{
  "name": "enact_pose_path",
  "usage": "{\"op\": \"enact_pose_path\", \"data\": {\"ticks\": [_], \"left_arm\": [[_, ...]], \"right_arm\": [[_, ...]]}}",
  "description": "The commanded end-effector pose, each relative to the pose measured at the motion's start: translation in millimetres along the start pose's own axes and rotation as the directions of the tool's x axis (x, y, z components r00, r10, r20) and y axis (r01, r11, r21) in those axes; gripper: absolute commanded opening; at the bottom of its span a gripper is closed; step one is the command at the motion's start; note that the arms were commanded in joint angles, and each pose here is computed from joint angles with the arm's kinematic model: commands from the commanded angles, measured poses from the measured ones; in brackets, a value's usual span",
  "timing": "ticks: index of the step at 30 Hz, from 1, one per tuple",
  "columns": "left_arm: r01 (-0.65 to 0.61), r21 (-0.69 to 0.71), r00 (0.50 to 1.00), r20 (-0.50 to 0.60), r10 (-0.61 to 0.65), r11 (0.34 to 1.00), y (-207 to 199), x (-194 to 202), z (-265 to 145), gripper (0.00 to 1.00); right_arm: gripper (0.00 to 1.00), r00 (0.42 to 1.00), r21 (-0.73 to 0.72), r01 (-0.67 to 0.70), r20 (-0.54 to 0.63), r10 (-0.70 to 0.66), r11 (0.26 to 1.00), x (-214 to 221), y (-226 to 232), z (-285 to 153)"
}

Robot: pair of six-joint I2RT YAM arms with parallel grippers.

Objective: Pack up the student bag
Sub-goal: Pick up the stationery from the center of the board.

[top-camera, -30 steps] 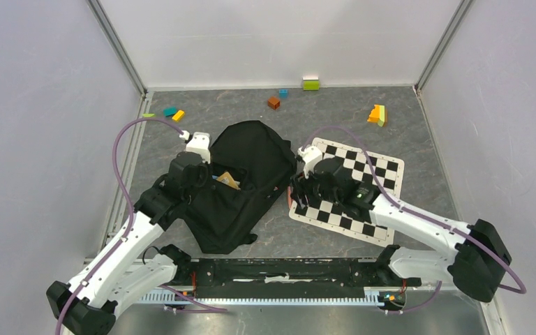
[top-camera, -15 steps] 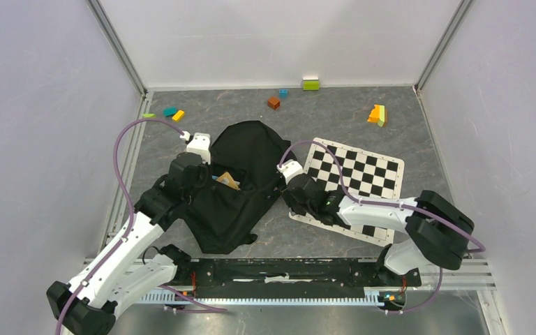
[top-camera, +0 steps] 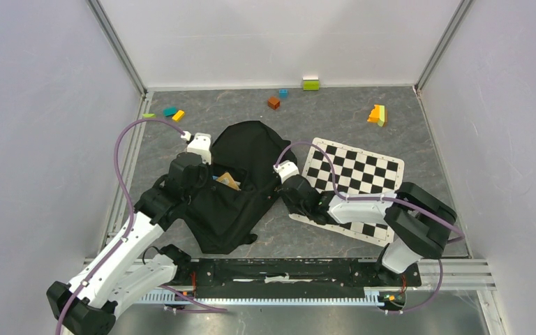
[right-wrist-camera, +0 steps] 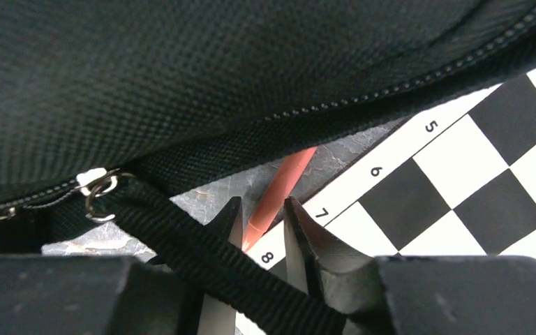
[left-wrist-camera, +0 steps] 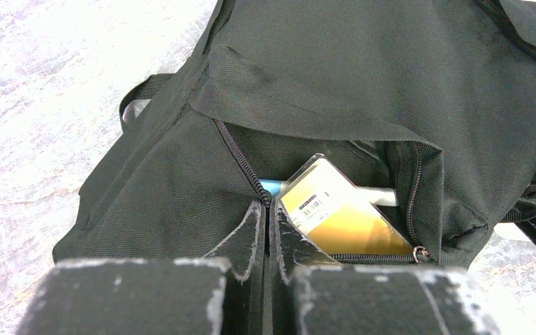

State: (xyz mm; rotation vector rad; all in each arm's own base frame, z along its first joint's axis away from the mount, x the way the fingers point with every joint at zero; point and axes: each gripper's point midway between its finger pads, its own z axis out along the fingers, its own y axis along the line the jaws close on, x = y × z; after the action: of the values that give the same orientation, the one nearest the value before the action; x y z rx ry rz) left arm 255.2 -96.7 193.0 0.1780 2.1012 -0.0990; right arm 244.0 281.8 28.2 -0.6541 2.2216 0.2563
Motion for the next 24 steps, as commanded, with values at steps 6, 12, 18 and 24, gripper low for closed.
{"op": "enact_pose_path", "data": {"ticks": [6, 12, 18, 24], "left_arm": [[0.01, -0.004, 0.995, 0.099, -0.01, 1.0, 2.6, -29.6, -6.0, 0.05], [0.041, 0.005, 0.992, 0.122, -0.041, 0.999, 1.5, -40.4, -12.9, 0.05], [0.006, -0.086, 0.992, 0.129, 0.005, 0.996, 19.9, -36.0, -14.4, 0.05], [0.01, -0.095, 0.992, 0.125, 0.002, 0.995, 21.8, -34.6, -15.1, 0.05]], "right_arm": [[0.22, 0.996, 0.048, -0.088, 0.016, 0.087, 0.995, -6.1, -1.2, 8.1], [0.04, 0.994, 0.054, -0.11, -0.011, 0.111, 0.992, 5.8, -6.2, -3.4], [0.0, 0.995, 0.083, -0.092, -0.029, 0.095, 0.992, 23.6, -11.3, -37.7], [0.0, 0.991, 0.117, -0.116, -0.056, 0.123, 0.986, 60.0, -30.7, -74.0]]}}
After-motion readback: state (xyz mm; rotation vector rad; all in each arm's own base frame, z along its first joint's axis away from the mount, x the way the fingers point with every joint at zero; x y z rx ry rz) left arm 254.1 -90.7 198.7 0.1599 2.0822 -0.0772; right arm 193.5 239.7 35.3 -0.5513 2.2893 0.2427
